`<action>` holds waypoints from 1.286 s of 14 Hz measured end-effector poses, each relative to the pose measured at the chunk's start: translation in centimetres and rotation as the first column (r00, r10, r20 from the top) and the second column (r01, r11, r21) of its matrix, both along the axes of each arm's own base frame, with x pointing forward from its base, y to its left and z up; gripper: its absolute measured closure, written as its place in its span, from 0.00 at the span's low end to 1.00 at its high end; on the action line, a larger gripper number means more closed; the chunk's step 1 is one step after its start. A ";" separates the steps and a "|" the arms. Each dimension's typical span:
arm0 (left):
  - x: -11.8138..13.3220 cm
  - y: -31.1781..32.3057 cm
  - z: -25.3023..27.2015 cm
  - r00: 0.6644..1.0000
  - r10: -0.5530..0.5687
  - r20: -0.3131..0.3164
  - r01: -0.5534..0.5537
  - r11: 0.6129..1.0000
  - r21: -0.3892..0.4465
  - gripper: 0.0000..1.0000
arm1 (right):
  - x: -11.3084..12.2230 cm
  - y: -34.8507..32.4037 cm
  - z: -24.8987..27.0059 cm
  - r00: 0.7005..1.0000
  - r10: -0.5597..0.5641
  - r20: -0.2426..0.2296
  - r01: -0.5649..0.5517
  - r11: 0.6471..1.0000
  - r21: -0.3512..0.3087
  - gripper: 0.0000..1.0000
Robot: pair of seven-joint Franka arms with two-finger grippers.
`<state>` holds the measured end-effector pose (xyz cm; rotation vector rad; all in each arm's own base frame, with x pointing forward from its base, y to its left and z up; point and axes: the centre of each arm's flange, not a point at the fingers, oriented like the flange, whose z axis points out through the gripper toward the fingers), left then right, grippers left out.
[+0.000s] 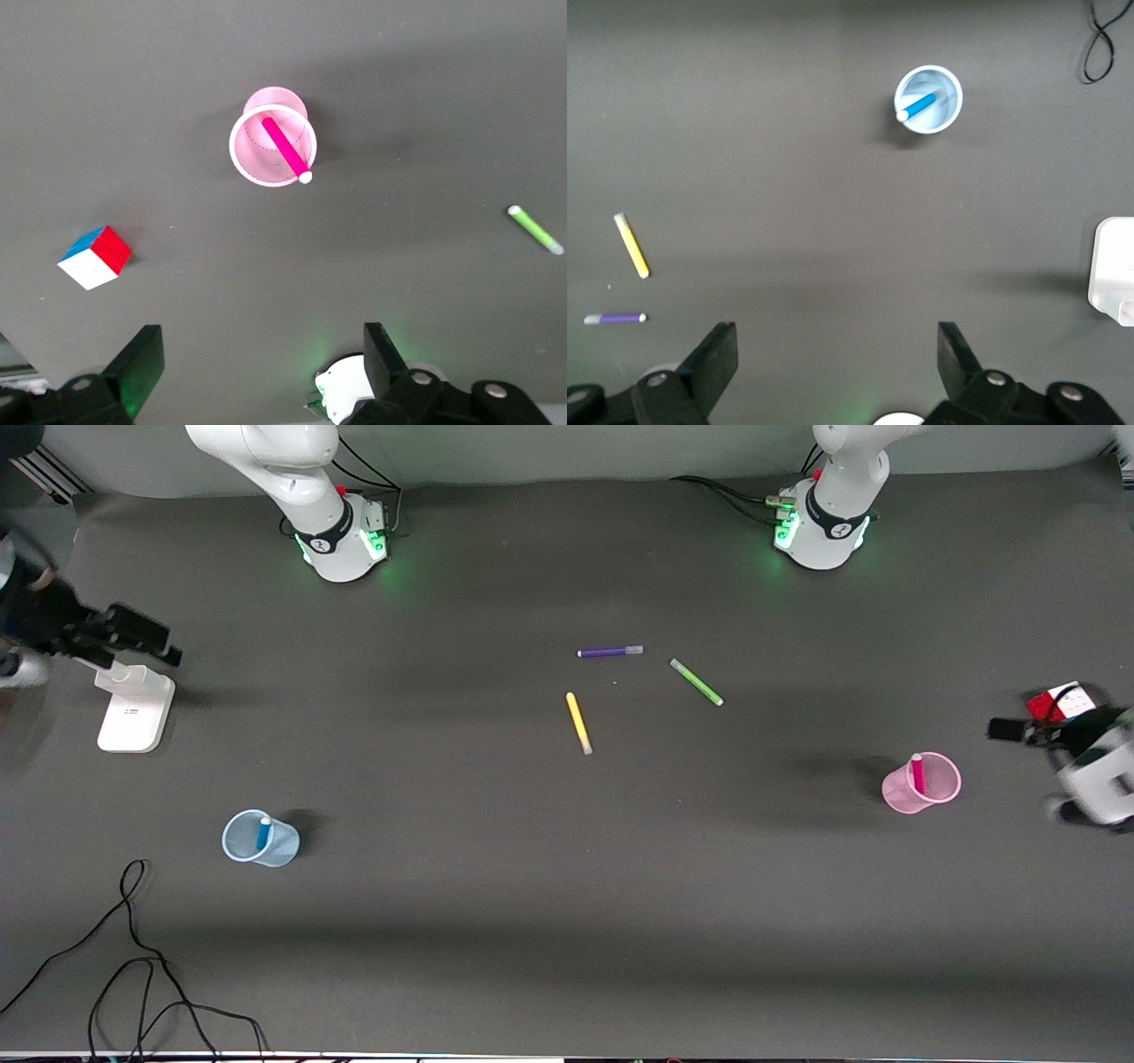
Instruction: Place pink and blue markers in matching cups
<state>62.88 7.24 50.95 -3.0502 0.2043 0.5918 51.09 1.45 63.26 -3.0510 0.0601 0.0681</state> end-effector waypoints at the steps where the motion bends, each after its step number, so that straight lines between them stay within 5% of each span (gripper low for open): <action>1: -0.4 -0.1 1.4 1.000 -0.001 0.025 0.001 1.000 0.000 0.00 | -0.6 -0.2 0.2 1.000 0.004 0.003 -0.004 1.000 0.004 0.00; 10: -5.5 -5.5 7.1 0.962 0.012 0.273 0.000 0.999 -0.047 0.00 | 1.6 -1.6 -1.0 1.000 0.017 -0.001 -0.017 1.000 0.008 0.00; 18: -6.6 -9.9 7.2 0.955 0.038 0.295 -0.029 0.999 -0.034 0.00 | 1.7 -2.6 -0.1 1.000 0.001 0.017 -0.001 1.000 -0.007 0.00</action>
